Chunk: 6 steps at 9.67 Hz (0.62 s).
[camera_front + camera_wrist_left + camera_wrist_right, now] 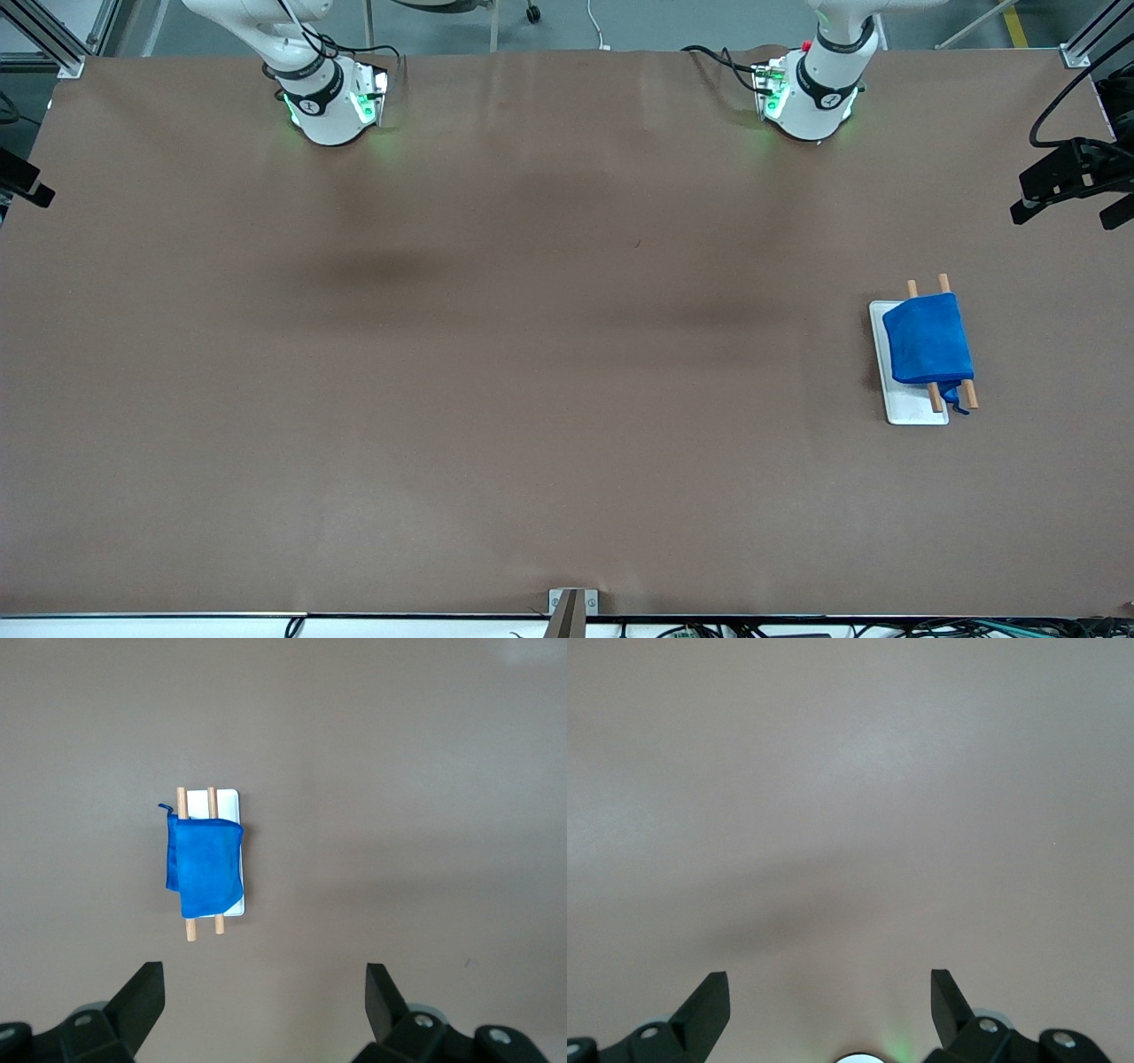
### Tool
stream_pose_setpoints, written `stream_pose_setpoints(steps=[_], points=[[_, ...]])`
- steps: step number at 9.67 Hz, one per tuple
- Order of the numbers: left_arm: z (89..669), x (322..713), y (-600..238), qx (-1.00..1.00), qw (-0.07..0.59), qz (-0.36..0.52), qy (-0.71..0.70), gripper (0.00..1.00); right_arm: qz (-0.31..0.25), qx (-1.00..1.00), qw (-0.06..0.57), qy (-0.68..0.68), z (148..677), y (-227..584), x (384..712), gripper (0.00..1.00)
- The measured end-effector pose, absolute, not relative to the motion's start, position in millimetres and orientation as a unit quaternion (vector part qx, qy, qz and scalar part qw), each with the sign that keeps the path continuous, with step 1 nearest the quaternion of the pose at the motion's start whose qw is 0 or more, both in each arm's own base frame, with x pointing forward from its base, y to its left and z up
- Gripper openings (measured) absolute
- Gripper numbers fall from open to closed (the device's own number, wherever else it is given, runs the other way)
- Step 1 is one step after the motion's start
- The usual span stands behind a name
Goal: Right arm passes towel to left arm to hang
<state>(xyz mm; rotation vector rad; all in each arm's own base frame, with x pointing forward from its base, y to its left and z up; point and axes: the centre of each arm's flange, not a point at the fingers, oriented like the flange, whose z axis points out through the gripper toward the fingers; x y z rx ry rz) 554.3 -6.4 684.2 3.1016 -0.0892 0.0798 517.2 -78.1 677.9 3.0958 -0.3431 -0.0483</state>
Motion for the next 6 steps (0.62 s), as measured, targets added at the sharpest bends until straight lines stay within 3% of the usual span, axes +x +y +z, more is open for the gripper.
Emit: stream_pose_setpoints(steps=[6], points=[[682.6,553.6,-4.1,0.999,0.019,0.020,-0.027,1.00,-0.016,0.994,0.013,-0.111,677.8,-79.0,517.1,1.00]])
